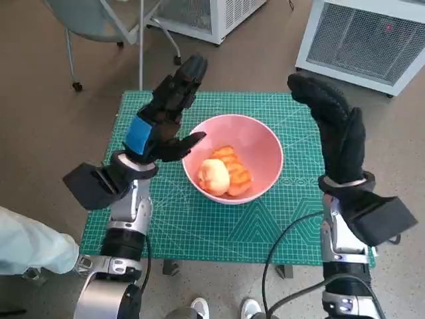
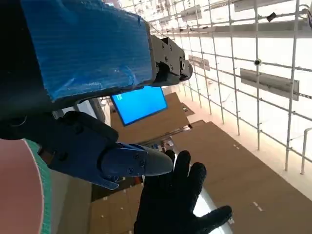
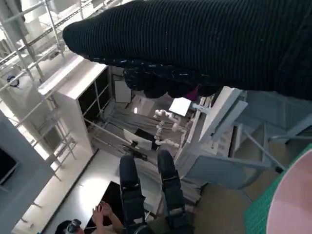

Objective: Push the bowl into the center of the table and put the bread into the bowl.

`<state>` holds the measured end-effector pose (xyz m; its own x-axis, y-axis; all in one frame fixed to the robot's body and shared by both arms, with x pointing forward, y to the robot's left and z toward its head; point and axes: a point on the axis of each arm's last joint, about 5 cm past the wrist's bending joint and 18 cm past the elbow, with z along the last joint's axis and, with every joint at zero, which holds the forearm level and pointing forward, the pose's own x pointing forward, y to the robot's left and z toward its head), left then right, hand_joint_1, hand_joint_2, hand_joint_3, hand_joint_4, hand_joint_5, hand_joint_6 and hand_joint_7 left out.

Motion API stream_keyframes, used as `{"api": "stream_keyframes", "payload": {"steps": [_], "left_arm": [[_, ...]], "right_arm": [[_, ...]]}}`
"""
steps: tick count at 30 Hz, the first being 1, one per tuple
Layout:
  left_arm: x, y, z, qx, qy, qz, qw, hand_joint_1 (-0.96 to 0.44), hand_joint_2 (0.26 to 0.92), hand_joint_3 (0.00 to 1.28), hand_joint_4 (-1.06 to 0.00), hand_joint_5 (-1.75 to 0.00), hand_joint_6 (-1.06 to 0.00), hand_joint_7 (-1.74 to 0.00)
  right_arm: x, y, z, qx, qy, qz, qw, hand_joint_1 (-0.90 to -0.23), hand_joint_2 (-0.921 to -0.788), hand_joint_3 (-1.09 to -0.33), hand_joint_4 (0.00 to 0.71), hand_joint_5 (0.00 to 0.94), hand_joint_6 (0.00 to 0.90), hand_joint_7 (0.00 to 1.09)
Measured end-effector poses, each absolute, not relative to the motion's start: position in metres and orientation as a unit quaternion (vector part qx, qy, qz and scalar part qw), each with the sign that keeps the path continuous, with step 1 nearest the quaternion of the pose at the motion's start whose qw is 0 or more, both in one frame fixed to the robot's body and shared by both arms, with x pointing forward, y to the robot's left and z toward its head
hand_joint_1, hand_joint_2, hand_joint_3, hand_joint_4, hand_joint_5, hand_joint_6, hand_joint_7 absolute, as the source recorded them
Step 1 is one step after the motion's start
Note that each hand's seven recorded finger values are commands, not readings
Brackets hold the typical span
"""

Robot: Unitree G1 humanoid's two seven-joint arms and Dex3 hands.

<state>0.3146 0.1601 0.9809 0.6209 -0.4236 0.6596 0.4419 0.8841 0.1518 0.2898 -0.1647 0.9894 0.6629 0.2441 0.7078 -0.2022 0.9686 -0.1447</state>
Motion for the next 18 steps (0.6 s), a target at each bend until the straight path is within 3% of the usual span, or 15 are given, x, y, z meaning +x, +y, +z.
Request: {"api": "stream_keyframes", "payload": {"steps": [18], "left_arm": [[0.306,0.162,0.965,0.019,-0.368,-0.214,0.905,-0.58,0.921,0.34,-0.07,0.0,-0.2,0.0]], "right_arm": [[0.293,-0.165,0.979,-0.026,-0.384,0.123,0.915,-0.722,-0.921,-0.741,0.188,0.0,-0.001,0.5]]}}
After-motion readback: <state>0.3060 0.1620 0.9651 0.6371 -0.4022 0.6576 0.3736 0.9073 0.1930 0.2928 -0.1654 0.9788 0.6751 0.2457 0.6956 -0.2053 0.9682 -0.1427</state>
